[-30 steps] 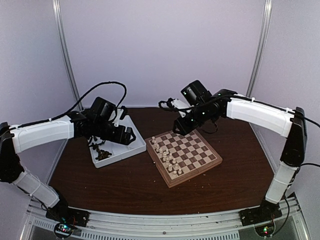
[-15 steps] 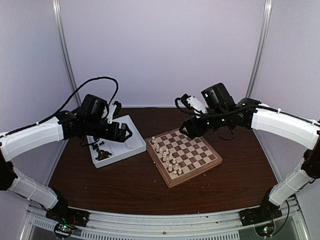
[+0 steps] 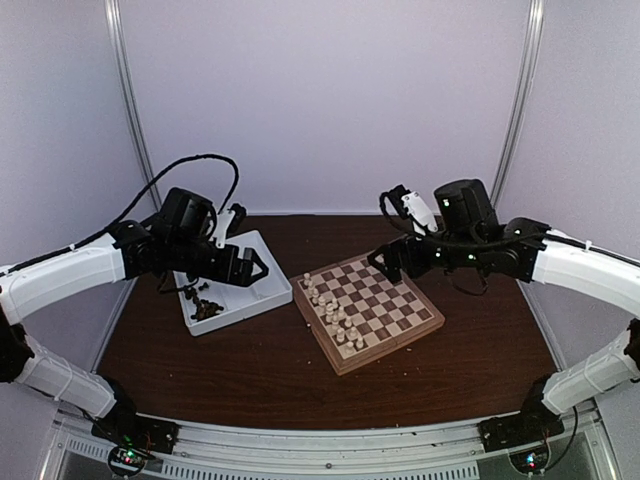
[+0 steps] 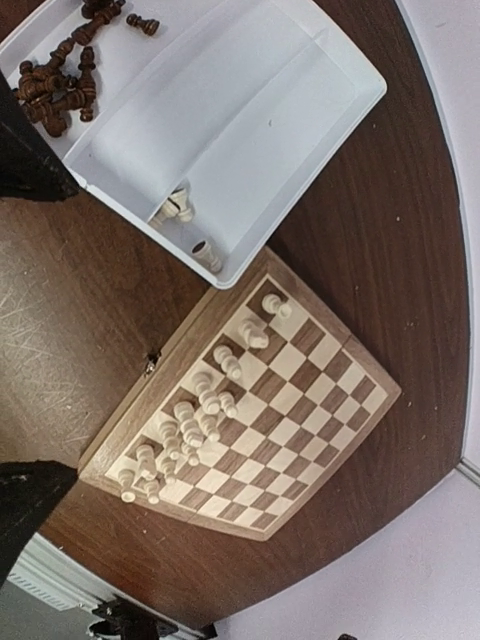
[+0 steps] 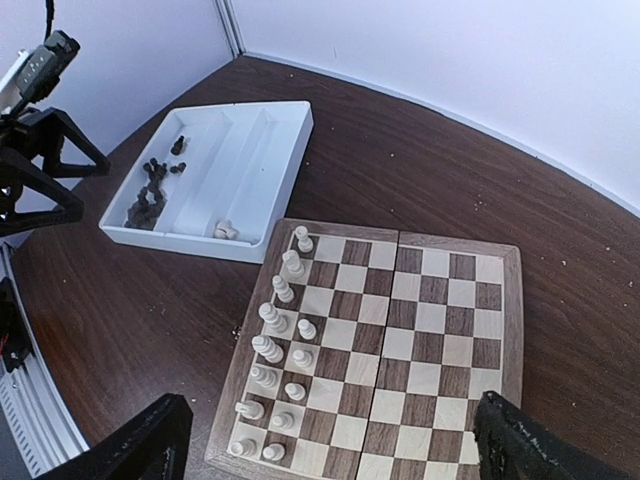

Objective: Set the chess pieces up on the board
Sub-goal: Adjust the storage box at the center of the board.

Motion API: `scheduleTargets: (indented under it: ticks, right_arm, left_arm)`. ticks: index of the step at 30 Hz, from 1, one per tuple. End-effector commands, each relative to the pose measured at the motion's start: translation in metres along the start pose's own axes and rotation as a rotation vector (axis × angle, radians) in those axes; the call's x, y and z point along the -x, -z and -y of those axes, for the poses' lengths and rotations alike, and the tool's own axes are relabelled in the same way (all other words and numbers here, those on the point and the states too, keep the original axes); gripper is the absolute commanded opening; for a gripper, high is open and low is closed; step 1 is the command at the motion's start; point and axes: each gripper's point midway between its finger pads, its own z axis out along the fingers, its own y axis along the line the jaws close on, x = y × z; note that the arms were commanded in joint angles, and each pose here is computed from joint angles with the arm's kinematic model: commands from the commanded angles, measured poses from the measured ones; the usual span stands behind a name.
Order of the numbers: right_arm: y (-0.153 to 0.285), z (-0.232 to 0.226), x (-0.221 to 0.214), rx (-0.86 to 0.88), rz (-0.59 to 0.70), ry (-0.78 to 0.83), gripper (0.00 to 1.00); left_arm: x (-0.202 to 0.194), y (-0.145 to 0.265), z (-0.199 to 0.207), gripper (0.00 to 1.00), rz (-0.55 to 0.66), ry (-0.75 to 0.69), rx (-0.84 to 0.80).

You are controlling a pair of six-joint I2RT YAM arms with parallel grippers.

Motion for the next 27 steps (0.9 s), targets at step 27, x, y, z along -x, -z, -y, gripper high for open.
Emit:
scheduleTargets:
  ticks: [27]
  right_arm:
    - [0.081, 0.046, 0.013, -0.215, 0.227, -0.098, 1.0]
  left_arm:
    - [0.121, 0.15, 0.08, 0.98, 0.425, 0.265, -0.376]
